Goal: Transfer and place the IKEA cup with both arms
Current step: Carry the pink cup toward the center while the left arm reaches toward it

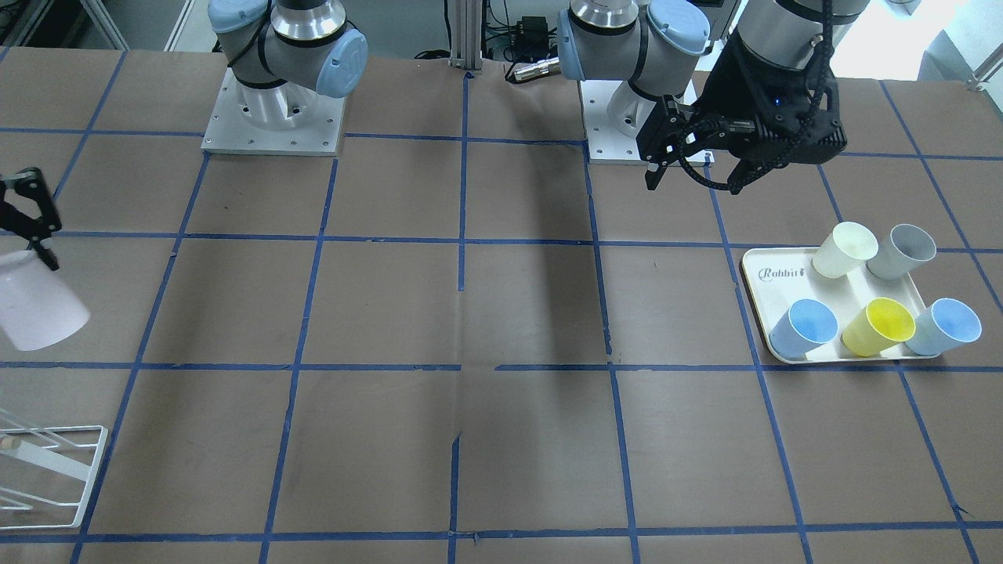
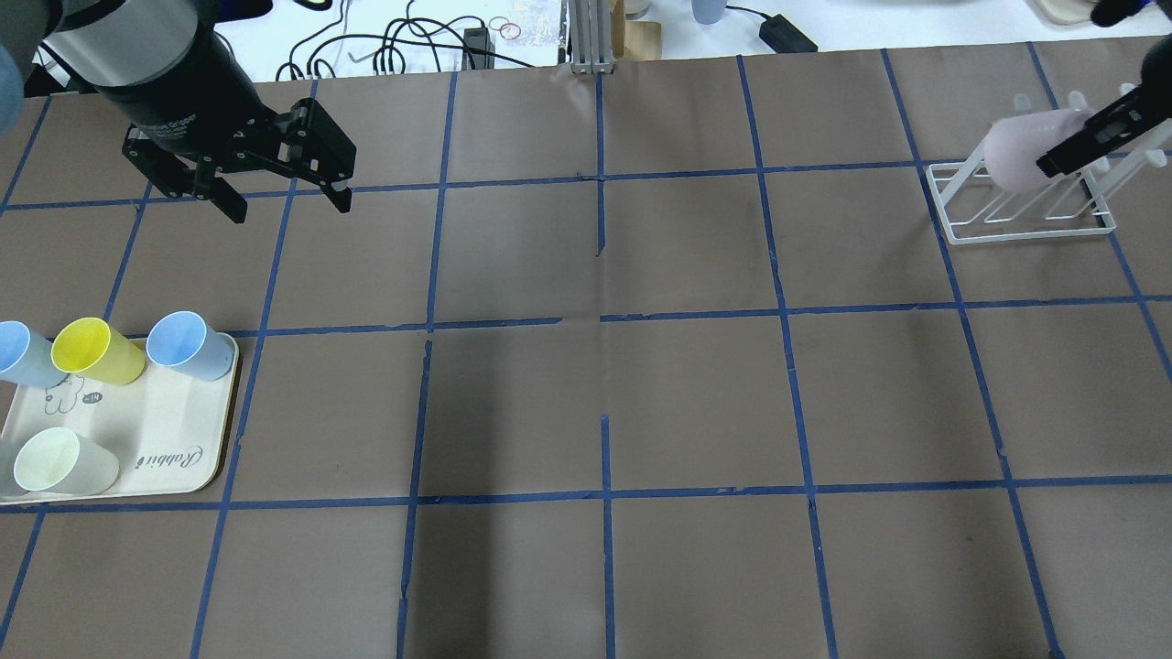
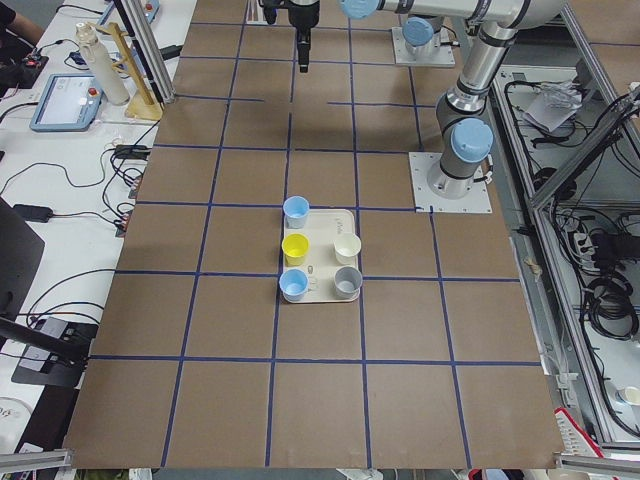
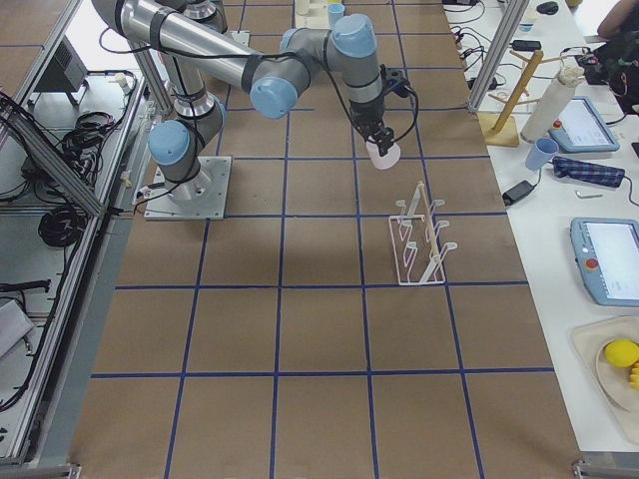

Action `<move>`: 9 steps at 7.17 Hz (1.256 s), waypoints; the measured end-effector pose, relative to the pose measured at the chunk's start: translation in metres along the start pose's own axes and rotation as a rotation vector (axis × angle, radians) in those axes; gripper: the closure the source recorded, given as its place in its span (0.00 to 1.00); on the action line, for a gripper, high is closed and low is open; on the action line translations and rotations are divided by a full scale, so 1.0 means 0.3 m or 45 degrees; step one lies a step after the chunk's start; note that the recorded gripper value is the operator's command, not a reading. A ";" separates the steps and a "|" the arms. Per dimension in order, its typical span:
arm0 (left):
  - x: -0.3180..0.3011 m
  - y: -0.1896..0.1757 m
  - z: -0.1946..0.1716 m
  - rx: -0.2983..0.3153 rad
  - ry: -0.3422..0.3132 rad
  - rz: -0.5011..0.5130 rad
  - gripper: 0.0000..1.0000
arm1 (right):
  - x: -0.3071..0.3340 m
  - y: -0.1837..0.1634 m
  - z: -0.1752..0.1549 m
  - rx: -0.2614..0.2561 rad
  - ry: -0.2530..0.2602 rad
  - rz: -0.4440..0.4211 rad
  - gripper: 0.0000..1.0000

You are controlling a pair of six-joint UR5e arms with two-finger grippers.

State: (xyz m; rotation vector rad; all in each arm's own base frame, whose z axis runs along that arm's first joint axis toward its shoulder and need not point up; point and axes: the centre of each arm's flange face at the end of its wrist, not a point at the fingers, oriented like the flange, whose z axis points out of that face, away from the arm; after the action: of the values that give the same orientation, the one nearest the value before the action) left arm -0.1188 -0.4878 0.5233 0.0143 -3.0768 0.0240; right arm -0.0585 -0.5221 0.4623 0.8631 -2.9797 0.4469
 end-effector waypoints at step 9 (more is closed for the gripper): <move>-0.262 0.048 0.255 -0.152 1.244 -0.371 0.00 | -0.493 -0.189 -0.060 0.416 -1.562 0.874 1.00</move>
State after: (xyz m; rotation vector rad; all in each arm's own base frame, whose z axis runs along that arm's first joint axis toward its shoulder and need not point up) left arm -0.0453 -0.4739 0.4415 0.3340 -2.0719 -0.1272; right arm 0.0953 -0.4858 0.4821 -0.0650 -4.4379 0.5437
